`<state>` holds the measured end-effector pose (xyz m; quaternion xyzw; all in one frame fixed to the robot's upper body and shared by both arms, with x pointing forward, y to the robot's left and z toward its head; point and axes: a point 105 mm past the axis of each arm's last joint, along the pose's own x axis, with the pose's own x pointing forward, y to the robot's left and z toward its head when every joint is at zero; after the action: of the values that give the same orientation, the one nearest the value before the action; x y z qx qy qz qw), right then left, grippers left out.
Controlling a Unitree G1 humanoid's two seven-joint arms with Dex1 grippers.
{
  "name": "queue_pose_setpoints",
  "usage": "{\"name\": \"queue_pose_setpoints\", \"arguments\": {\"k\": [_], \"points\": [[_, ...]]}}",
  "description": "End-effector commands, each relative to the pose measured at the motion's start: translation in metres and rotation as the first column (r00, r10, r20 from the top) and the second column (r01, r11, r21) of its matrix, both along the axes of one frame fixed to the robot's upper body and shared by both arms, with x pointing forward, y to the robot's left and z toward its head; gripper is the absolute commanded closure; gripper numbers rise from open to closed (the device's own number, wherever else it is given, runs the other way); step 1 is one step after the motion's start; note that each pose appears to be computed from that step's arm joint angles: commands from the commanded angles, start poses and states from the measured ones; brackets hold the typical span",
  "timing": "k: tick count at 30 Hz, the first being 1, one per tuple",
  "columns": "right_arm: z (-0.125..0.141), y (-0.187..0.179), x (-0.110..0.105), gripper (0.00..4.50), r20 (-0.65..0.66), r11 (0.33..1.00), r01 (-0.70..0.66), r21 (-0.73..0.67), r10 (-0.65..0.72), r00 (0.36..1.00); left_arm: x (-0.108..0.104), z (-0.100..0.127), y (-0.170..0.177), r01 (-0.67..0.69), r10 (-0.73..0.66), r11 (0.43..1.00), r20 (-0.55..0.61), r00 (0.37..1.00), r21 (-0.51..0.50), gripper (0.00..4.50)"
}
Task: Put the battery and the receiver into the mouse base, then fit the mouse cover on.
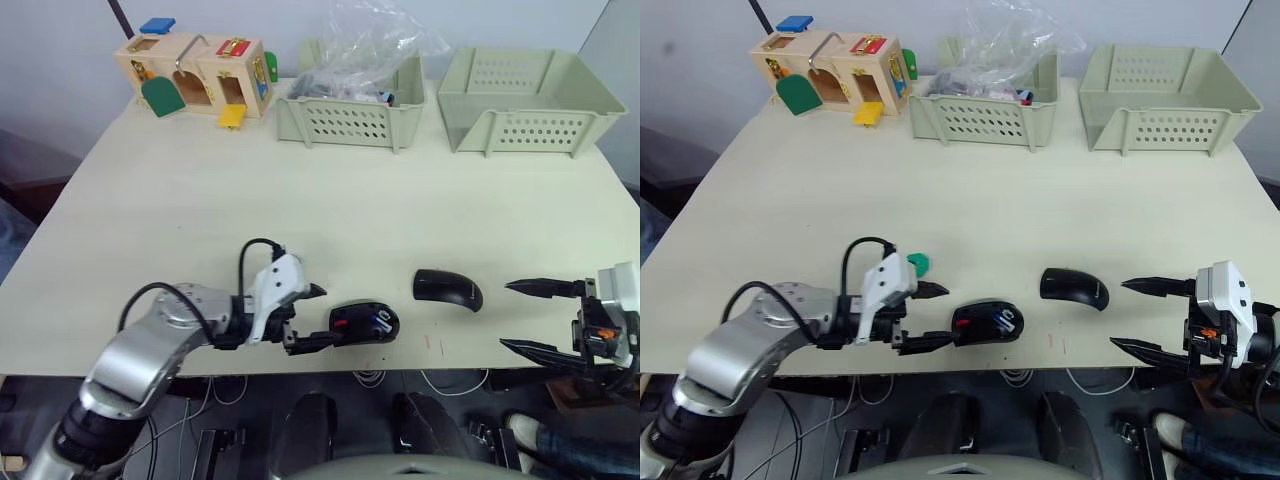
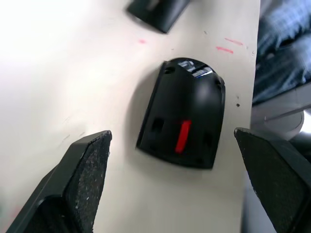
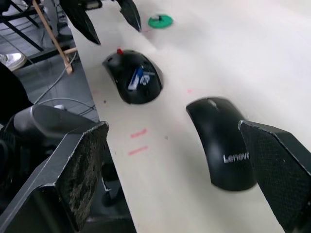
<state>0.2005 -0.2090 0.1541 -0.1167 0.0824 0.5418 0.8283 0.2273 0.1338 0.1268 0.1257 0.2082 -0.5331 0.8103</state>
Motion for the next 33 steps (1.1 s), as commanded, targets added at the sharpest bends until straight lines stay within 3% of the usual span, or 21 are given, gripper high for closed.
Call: {"name": "queue_pose_setpoints", "arguments": {"k": [1,6,13,16,20,33], "points": [[0.012,-0.002,-0.002,0.00,0.040,1.000,0.014,0.017,-0.015,0.999,-0.005,0.031,0.014,-0.079,0.085,0.991,0.057,0.995,-0.112,0.19],[0.012,-0.004,-0.004,0.00,0.059,0.998,0.043,0.046,-0.046,0.997,-0.005,0.036,0.051,-0.302,0.314,0.938,0.050,0.948,-0.168,0.19],[0.012,0.001,-0.007,0.00,0.034,0.996,0.038,0.076,-0.041,0.999,0.008,0.023,0.096,-0.567,0.586,0.801,0.057,0.808,-0.190,0.19],[0.012,0.004,-0.007,0.00,0.047,0.997,0.023,0.069,-0.026,0.999,0.018,0.021,0.096,-0.591,0.614,0.783,0.092,0.784,-0.192,0.19],[0.017,0.013,-0.006,0.00,0.068,0.994,0.019,0.108,-0.027,0.997,0.026,0.010,0.077,-0.616,0.641,0.762,0.101,0.761,-0.200,1.40],[0.027,0.024,0.002,0.00,0.230,0.984,0.087,0.155,-0.121,0.966,0.042,0.002,0.054,-0.632,0.663,0.743,0.113,0.740,-0.222,1.40]]}}
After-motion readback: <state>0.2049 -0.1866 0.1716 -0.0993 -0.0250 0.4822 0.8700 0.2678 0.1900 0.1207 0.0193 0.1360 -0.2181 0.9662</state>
